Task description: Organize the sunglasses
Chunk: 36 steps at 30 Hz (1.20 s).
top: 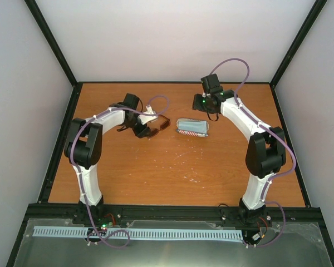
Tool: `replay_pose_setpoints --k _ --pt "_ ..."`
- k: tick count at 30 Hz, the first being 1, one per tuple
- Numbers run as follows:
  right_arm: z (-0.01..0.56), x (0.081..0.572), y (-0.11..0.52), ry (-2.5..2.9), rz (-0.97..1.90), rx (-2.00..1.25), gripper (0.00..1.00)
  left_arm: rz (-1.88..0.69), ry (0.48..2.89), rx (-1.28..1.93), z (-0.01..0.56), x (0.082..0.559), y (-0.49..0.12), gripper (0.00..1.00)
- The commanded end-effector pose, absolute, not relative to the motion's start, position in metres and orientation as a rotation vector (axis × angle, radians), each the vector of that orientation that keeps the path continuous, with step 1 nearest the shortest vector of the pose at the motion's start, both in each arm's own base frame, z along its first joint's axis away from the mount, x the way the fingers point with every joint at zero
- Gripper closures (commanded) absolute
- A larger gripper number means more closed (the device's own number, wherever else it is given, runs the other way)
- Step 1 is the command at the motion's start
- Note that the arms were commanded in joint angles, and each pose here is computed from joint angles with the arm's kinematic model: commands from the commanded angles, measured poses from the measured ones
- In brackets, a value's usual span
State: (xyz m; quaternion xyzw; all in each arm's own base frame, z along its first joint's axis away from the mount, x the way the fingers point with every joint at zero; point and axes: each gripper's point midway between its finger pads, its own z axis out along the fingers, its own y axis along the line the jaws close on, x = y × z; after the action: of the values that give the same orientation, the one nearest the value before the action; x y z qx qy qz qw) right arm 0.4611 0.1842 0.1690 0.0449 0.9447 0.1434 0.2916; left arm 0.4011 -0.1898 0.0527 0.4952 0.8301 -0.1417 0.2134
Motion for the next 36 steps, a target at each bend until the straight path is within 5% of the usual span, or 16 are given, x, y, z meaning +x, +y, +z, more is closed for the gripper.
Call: replay_pose_setpoints --k 1,18,30,36 --pt "0.171 0.457 0.185 2.515 0.372 0.099 0.44 -0.421 2.285 1.4 0.054 0.405 -0.198 0.47" --pt "0.166 0.456 0.19 2.531 0.405 0.094 0.47 -0.44 2.308 1.402 0.043 0.398 -0.203 0.95" --pt "0.167 0.458 0.21 2.539 0.558 0.082 0.53 -0.369 2.264 1.337 0.067 0.413 -0.203 0.99" --pt "0.172 0.46 0.233 2.532 0.927 0.152 0.48 -0.2 2.079 1.239 0.13 0.457 -0.204 1.0"
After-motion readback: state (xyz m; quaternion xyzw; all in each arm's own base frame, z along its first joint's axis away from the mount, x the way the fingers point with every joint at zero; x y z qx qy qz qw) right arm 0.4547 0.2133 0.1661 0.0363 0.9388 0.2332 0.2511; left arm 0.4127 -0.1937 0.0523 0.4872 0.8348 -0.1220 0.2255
